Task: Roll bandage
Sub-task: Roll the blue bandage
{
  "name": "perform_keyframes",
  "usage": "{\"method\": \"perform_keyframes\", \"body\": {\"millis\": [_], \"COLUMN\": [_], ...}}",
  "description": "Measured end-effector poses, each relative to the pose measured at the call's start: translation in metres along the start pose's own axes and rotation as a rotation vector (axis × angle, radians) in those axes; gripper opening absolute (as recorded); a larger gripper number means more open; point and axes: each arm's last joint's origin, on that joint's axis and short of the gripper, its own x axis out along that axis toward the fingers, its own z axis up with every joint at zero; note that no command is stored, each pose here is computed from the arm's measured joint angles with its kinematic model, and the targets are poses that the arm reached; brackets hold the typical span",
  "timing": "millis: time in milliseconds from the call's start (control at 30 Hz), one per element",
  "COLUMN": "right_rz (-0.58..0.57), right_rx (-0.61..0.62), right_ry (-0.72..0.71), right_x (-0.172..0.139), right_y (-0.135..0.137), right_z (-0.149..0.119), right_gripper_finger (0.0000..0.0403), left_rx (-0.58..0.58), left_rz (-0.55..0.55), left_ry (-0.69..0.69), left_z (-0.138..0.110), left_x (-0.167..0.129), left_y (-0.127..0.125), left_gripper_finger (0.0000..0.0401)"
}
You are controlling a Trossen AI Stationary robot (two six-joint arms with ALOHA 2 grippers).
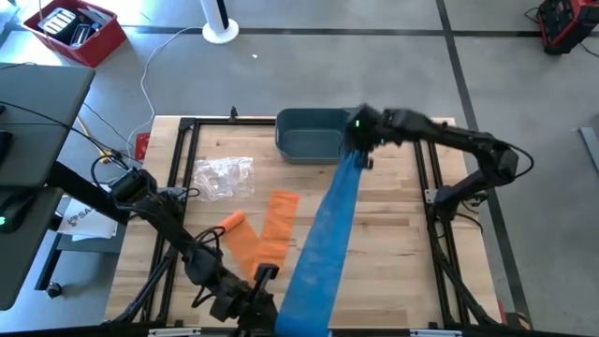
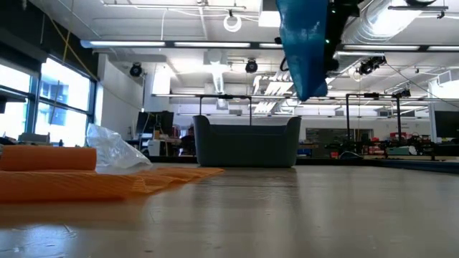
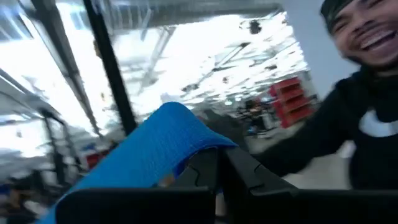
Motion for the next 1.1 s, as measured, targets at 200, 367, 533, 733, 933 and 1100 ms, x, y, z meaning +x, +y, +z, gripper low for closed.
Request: {"method": "perform_keyframes", "body": {"millis": [200,367,533,733,933,1100], "right_rz": [0.015,0.112,0.211,0.294,0.355,0.397], "right_rx": [-0.051,-0.081,-0.184,-0.122,-0.108,-0.066], "right_ry": [-0.194,-0.362,-0.469,-0.591,-0.687,-0.752], "right_x": [0.003,0.006,0.02,0.017,-0.017,-0.044], "right_y": [0.076,0.141,0.196,0.231,0.263,0.28], "right_z": [-0.013,-0.036,-0.07,-0.092,-0.097,-0.1], "right_gripper_finger": [0.0,0.0,0.0,0.0,0.0,0.0], "left_rx": [0.136,0.146,0.213,0.278,0.306,0.431], "left_rz": [0.101,0.153,0.224,0.403,0.536,0.713], "left_ry": [-0.065,-0.143,-0.187,-0.132,-0.066,0.154], "left_z": [0.018,0.028,0.032,0.037,0.046,0.053], "left_x": [-0.002,-0.004,-0.005,-0.007,-0.011,-0.017], "left_y": [0.007,0.011,0.018,0.036,0.054,0.064], "left_gripper_finger": [0.0,0.0,0.0,0.0,0.0,0.0]}}
